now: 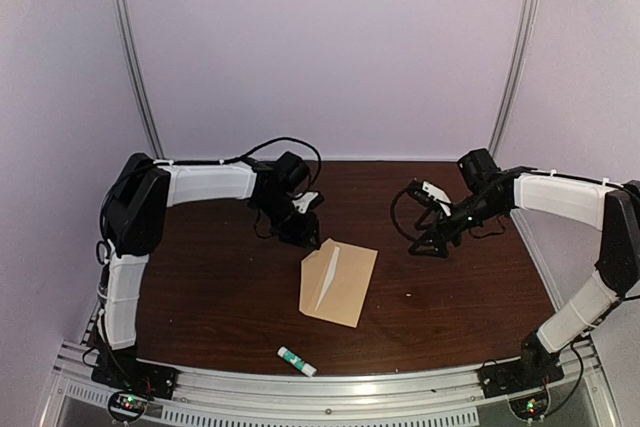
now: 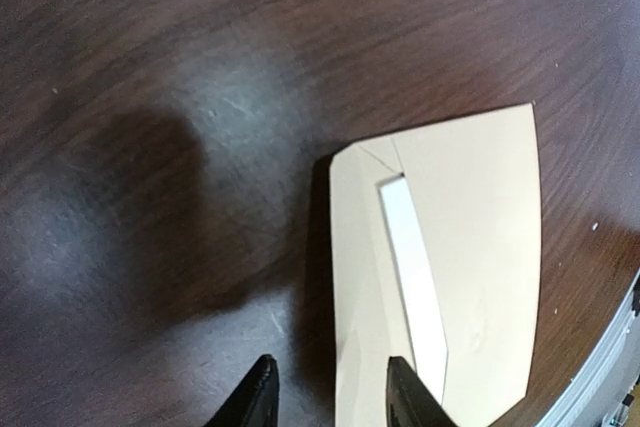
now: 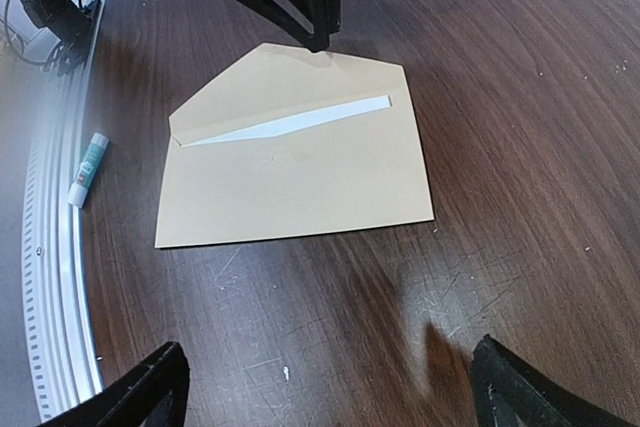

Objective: Place the letter into the envelope and seal it

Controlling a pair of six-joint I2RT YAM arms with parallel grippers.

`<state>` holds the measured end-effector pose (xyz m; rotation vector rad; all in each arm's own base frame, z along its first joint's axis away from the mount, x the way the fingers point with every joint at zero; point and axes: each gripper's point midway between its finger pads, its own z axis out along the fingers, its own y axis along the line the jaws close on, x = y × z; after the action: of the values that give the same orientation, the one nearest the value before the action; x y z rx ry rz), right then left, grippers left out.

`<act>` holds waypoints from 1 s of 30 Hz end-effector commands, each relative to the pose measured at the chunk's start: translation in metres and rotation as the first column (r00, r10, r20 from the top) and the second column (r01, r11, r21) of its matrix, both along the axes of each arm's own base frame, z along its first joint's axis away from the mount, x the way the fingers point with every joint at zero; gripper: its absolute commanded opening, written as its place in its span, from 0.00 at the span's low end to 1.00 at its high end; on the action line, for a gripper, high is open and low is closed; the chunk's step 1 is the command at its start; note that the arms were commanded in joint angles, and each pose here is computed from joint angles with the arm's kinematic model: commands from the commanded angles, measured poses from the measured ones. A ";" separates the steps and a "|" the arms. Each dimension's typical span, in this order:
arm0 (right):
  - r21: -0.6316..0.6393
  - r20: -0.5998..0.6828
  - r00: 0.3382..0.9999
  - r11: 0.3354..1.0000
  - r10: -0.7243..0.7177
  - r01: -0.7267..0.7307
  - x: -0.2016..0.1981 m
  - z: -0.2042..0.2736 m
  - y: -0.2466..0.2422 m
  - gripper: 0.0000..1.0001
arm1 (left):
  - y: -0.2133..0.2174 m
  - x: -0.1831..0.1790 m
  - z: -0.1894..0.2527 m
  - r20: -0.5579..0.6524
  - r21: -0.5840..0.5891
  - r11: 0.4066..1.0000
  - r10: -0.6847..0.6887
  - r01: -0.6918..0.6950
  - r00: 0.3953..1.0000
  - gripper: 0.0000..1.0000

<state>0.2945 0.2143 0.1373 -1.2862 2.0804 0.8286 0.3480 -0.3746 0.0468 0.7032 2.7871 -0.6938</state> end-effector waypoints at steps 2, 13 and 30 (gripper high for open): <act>-0.003 0.017 1.000 1.000 0.026 -0.026 0.000 0.005 0.004 0.99 | -0.009 -0.020 0.000 -0.103 -0.065 0.995 -0.082 0.076 0.991 0.32; -0.010 0.023 0.999 0.999 0.032 -0.032 -0.001 0.006 0.004 0.98 | -0.016 -0.028 -0.010 -0.192 -0.100 0.994 -0.064 0.045 0.979 0.07; -0.013 0.043 0.998 0.999 0.038 -0.037 -0.003 0.009 0.003 0.98 | 0.011 -0.030 -0.003 -0.200 -0.222 0.921 0.278 -0.320 0.940 0.00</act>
<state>0.2896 0.2144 0.1343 -1.3203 2.0812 0.8217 0.2948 -0.3590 0.0238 0.2726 2.9063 -1.0282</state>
